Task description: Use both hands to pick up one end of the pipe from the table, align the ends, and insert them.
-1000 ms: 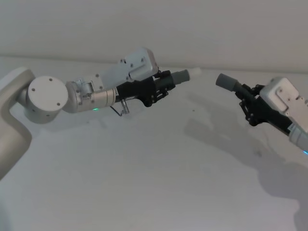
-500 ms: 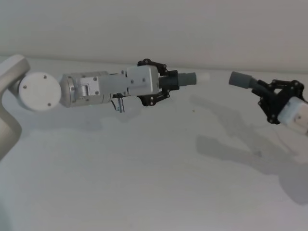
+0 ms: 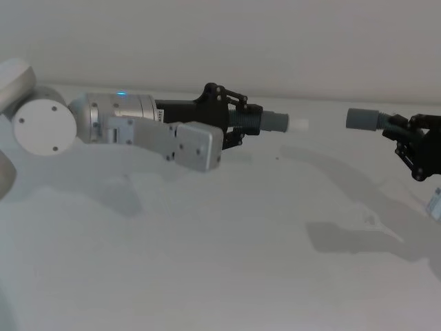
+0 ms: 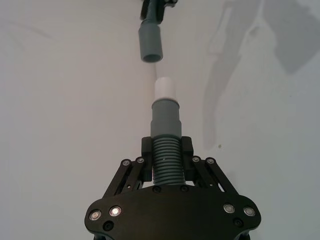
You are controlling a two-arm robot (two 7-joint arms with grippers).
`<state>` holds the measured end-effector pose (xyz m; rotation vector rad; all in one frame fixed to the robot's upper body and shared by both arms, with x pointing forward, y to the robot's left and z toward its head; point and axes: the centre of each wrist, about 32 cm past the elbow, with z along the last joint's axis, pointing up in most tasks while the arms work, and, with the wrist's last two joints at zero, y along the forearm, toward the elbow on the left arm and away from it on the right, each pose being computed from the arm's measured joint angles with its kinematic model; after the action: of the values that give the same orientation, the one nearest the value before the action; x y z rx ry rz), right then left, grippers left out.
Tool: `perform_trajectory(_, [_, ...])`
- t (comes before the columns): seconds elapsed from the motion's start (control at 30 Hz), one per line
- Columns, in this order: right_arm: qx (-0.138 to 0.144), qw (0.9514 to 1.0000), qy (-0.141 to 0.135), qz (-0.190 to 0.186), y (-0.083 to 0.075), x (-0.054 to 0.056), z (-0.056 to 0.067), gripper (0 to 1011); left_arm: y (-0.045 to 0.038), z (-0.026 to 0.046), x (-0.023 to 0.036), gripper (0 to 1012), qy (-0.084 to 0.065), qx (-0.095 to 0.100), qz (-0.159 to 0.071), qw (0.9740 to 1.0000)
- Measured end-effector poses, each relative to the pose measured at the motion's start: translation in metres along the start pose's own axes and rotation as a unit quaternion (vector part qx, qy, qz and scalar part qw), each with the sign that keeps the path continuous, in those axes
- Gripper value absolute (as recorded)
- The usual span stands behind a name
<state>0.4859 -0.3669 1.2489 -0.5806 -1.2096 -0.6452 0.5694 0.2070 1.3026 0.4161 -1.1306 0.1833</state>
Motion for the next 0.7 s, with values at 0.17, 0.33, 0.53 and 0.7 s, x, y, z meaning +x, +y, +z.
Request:
perform_trajectory(0.17, [0.005,0.9998,-0.017,0.005,-0.002,0.001,-0.001,176,0.0037,0.0048,0.0072,325,-0.056,-0.011,-0.014,0.9983])
perform_trajectory(0.33, [0.007,0.9997,-0.015,0.018,0.002,0.0,0.001,176,0.0065,0.009,0.0128,325,-0.101,-0.02,-0.026,0.9943])
perform_trajectory(0.53, [0.004,0.9995,0.007,0.029,0.008,-0.001,0.006,176,0.0099,0.0138,0.0192,325,-0.143,-0.029,-0.039,0.9885])
perform_trajectory(0.7, [-0.002,0.9985,0.037,0.04,0.015,-0.001,0.011,176,0.0116,0.0162,0.0221,325,-0.164,-0.033,-0.046,0.9849])
